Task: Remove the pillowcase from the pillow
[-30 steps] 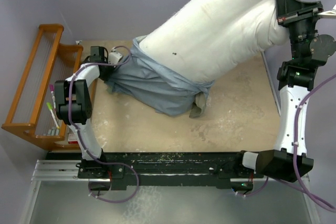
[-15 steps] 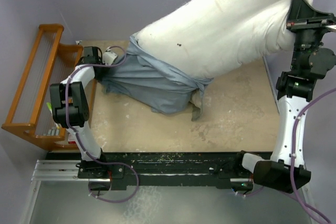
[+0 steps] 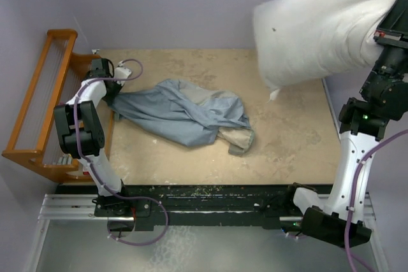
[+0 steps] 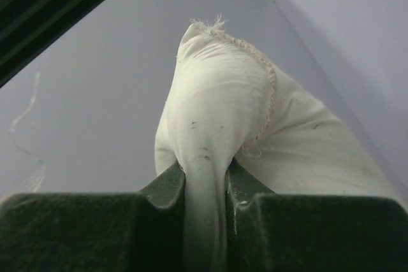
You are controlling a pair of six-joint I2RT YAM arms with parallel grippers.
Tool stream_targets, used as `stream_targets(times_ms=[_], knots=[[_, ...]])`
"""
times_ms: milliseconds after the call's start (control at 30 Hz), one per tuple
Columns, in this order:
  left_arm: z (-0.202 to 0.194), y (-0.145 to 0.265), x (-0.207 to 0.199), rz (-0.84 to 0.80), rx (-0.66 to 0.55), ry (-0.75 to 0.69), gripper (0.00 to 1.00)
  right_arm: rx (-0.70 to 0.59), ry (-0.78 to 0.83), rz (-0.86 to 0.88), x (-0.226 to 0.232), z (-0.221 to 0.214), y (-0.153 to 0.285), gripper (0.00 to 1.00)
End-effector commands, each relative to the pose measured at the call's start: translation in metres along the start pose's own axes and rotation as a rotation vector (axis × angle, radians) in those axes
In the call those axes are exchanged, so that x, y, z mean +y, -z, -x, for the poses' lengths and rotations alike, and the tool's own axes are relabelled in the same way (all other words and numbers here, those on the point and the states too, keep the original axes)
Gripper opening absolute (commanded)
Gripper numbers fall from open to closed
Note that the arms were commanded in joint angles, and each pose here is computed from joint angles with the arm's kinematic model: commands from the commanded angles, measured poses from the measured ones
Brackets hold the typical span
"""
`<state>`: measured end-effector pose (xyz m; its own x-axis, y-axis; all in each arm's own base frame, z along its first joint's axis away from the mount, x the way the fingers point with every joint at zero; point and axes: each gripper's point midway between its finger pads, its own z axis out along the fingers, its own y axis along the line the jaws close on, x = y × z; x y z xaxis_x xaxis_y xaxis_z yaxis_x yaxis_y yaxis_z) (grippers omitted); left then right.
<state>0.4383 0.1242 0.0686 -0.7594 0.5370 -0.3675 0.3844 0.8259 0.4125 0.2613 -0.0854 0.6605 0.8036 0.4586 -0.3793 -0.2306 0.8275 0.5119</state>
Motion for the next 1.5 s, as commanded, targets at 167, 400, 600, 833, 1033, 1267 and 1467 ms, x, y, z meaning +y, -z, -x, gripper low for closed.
stream_targets(times_ms=[167,400,600,833,1033,1267,1467], knots=[[0.144,0.146,-0.005,-0.053,-0.368,0.018,0.00,-0.046,-0.109,0.131,0.033,0.013,0.001,0.00],[0.237,0.311,0.039,-0.008,-0.767,0.214,0.00,0.080,-0.192,0.115,0.044,-0.033,0.004,0.00],[0.242,0.430,0.083,0.220,-1.055,0.263,0.00,0.205,-0.320,0.146,0.089,-0.091,0.012,0.00],[0.242,0.462,0.062,0.129,-1.141,0.256,0.00,0.193,-0.425,0.062,0.094,-0.093,-0.002,0.00],[0.254,0.392,0.002,-0.046,-0.972,0.164,0.01,0.198,-0.431,-0.163,0.052,-0.114,-0.003,0.00],[0.231,0.272,-0.094,-0.270,-0.677,0.035,0.15,0.449,-0.277,-0.346,-0.050,-0.209,0.068,0.00],[0.195,0.209,-0.136,-0.390,-0.507,-0.039,0.99,0.795,-0.024,-0.455,-0.153,-0.285,0.192,0.34]])
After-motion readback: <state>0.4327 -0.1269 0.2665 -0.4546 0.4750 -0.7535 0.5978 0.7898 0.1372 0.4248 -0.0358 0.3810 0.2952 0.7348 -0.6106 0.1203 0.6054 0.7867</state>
